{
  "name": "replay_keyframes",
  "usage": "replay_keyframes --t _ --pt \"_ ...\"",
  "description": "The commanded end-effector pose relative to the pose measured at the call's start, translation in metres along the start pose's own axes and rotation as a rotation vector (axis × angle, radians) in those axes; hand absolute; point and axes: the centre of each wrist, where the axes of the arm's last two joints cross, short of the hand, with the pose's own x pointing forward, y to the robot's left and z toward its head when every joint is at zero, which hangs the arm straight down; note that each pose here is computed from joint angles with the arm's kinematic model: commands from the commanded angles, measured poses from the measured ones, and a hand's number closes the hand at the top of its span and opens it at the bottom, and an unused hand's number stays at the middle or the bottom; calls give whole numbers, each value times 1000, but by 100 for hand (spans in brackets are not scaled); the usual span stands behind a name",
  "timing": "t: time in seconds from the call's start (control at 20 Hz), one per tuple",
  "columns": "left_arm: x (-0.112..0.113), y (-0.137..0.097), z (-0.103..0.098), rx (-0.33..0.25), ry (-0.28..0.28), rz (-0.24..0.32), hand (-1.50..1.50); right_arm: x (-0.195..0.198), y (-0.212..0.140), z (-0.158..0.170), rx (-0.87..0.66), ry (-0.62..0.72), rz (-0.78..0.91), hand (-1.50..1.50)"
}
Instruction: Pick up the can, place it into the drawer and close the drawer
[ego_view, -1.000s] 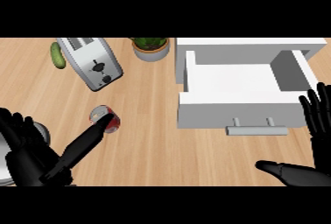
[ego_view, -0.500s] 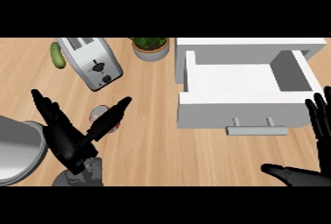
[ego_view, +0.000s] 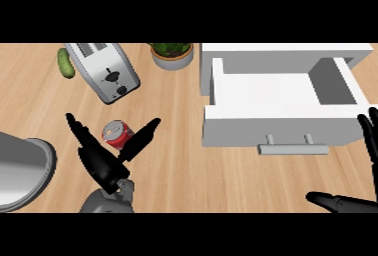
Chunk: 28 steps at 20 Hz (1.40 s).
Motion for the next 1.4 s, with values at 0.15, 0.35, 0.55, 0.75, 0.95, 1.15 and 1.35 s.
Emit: replay_keyframes --t 0.15,0.35,0.55,0.75,0.95,1.15,1.35 --pt "-36 6 12 84 58 8 -150 5 -24 11 -6 -10 17 -150" --pt "-40 -8 -9 126 69 2 -150 2 -8 7 -2 -7 7 -150" --pt "-46 5 -10 128 86 -6 -150 10 -24 15 -14 -24 -6 -150" --pt "-56 -7 1 154 113 -19 -150 16 -20 20 -4 -24 1 -150" --pt "-64 -3 5 152 120 -39 -150 16 -17 19 -6 -17 3 -150" --pt "-60 6 -19 157 132 -6 -150 28 -37 17 -24 -13 11 -150" --pt "-74 27 -29 158 157 -3 -150 17 -23 10 -25 -11 17 -150"
